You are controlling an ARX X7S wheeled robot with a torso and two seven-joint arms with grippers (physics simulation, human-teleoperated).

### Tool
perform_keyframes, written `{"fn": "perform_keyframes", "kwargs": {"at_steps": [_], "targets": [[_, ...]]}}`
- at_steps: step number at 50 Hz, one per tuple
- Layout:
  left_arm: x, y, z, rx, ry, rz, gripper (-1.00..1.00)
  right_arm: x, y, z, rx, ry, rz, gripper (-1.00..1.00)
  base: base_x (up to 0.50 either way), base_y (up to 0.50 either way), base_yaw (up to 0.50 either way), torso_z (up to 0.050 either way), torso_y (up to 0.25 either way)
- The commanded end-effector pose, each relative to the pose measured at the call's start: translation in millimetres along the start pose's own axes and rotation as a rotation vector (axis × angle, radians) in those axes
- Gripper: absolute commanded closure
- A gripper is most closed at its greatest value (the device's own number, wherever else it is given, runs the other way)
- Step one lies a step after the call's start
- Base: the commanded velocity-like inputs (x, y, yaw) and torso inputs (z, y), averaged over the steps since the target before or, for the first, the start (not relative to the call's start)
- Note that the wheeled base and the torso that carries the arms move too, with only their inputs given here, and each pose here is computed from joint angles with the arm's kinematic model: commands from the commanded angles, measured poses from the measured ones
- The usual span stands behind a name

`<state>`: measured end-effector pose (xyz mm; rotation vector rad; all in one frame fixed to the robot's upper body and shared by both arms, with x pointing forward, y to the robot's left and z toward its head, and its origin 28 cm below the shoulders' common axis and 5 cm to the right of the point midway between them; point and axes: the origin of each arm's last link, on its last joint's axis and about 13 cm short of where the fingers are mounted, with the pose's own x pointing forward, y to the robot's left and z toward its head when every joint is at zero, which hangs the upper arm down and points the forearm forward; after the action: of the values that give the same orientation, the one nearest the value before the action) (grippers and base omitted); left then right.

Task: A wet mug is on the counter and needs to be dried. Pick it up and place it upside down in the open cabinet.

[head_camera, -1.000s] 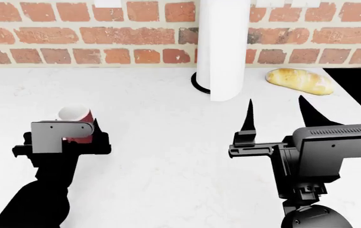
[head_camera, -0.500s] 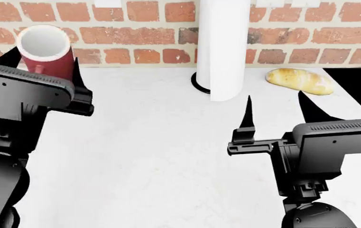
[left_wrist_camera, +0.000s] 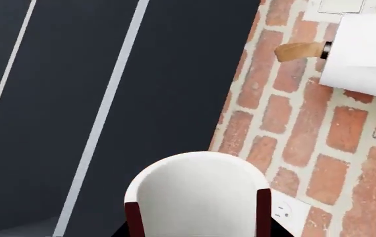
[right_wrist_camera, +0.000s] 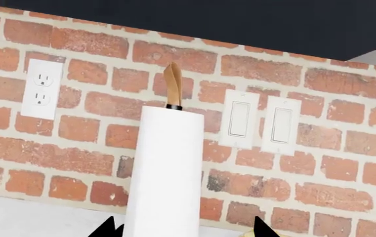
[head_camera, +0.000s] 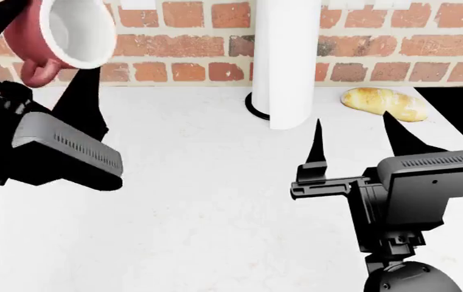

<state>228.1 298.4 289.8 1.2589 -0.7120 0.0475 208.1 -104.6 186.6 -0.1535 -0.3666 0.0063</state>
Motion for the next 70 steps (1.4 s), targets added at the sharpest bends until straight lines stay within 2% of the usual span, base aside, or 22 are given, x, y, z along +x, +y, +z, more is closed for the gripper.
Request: {"fn": "perform_keyframes", "kwargs": {"at_steps": [1, 9, 15, 22, 25, 31, 37, 45, 50, 53, 56, 61, 70], "targets": [[-7.6, 10.4, -6.6, 0.463, -0.192, -0.085, 1.00, -2.6, -0.1, 6.0, -0.005, -0.011, 0.026, -1.00, 0.00, 0.00, 0.00, 0.000, 0.000], [-7.1, 17.1, -11.3, 0.705, -0.317, -0.086, 1.00, -2.4, -1.0, 11.0, -0.008, -0.020, 0.045, -1.00, 0.00, 0.00, 0.00, 0.000, 0.000], [-5.0, 19.5, -13.1, 0.830, -0.423, -0.084, 1.00, -2.3, -3.4, 14.3, -0.015, -0.024, 0.049, -1.00, 0.00, 0.00, 0.00, 0.000, 0.000], [-3.8, 24.2, -11.0, 0.900, -0.539, -0.116, 1.00, 0.2, -9.8, 27.7, -0.033, -0.028, 0.068, -1.00, 0.00, 0.00, 0.00, 0.000, 0.001], [-3.4, 25.5, -9.8, 0.922, -0.584, -0.117, 1.00, 1.5, -14.4, 42.8, -0.025, -0.032, 0.091, -1.00, 0.00, 0.00, 0.00, 0.000, 0.000], [1.2, 25.4, -10.9, 0.969, -0.647, -0.114, 1.00, 0.2, -20.0, 80.2, 0.042, -0.026, 0.164, -1.00, 0.00, 0.00, 0.00, 0.000, 0.000], [7.8, 23.8, -9.1, 0.987, -0.696, -0.162, 1.00, -2.6, -24.0, 112.5, 0.046, 0.044, 0.247, -1.00, 0.00, 0.00, 0.00, 0.000, 0.000], [21.5, 28.7, 0.5, 1.092, -0.886, -0.087, 1.00, -2.2, -22.0, 141.1, -0.033, 0.083, 0.375, -1.00, 0.00, 0.00, 0.00, 0.000, 0.000], [31.0, 29.5, 4.8, 1.152, -0.957, -0.055, 1.00, 1.2, -19.7, 152.2, -0.001, 0.083, 0.436, -1.00, 0.00, 0.00, 0.00, 0.000, 0.000], [36.1, 27.1, 3.7, 1.181, -0.980, -0.042, 1.00, 2.3, -19.8, 155.2, 0.102, 0.111, 0.465, -1.00, 0.00, 0.00, 0.00, 0.000, 0.000], [41.0, 29.0, 6.3, 1.213, -0.978, -0.014, 1.00, 6.2, -23.1, 157.4, 0.160, 0.148, 0.455, -1.00, 0.00, 0.00, 0.00, 0.000, 0.000], [45.4, 35.3, 13.6, 1.255, -1.004, 0.012, 1.00, 8.7, -27.0, 161.5, 0.201, 0.192, 0.471, -1.00, 0.00, 0.00, 0.00, 0.000, 0.000], [56.6, 41.1, 12.6, 1.296, -0.995, 0.031, 1.00, 3.5, -20.8, 152.2, 0.239, 0.256, 0.534, -1.00, 0.00, 0.00, 0.00, 0.000, 0.000]]}}
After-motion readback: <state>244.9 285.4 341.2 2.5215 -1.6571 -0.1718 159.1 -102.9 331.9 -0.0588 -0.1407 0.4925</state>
